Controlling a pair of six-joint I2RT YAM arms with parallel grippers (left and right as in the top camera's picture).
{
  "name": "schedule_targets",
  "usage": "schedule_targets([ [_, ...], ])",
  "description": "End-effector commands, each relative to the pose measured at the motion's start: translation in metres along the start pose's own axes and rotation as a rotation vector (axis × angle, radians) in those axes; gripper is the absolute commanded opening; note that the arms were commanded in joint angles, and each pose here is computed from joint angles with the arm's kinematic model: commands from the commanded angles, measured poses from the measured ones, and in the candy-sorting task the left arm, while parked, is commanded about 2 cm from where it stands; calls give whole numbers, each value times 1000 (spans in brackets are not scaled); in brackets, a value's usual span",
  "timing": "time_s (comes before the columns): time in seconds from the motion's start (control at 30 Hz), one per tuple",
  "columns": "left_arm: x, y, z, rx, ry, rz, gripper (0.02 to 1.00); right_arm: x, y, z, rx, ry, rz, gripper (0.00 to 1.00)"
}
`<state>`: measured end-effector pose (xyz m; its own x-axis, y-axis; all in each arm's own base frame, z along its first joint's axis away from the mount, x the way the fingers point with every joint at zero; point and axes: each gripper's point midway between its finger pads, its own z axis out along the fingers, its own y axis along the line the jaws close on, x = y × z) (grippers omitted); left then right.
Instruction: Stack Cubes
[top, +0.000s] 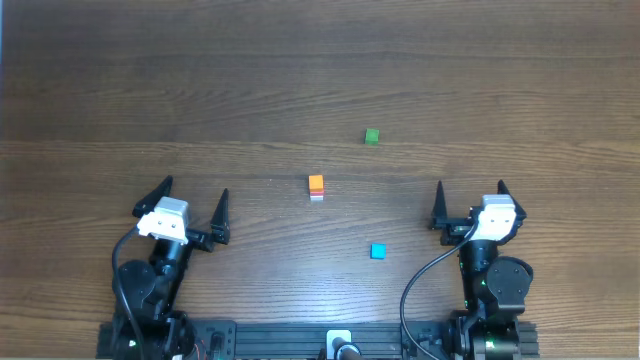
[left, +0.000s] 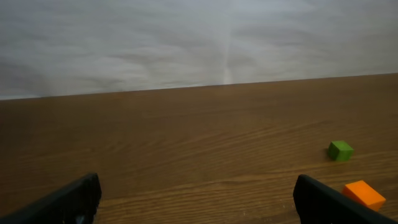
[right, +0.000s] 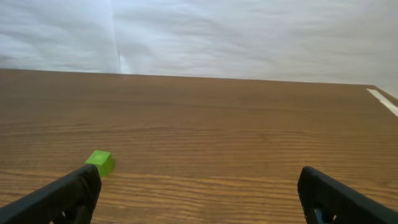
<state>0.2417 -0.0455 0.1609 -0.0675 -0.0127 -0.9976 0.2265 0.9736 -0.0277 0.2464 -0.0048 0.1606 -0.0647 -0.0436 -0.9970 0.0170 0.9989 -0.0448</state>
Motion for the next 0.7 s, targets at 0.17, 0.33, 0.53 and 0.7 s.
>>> schedule_targets([
  [0.17, 1, 0, 0, -3, 0, 18, 1000, -32, -6, -2, 30, -134, -1, 991],
  [0.33, 1, 0, 0, -4, 0, 18, 1000, -61, -7, -6, 30, -156, -1, 991],
  [0.53, 2, 0, 0, -3, 0, 18, 1000, -124, 8, 10, -80, -103, -6, 993],
  [0.7, 1, 0, 0, -4, 0, 19, 1000, -177, 32, 37, -243, 23, 3, 993],
])
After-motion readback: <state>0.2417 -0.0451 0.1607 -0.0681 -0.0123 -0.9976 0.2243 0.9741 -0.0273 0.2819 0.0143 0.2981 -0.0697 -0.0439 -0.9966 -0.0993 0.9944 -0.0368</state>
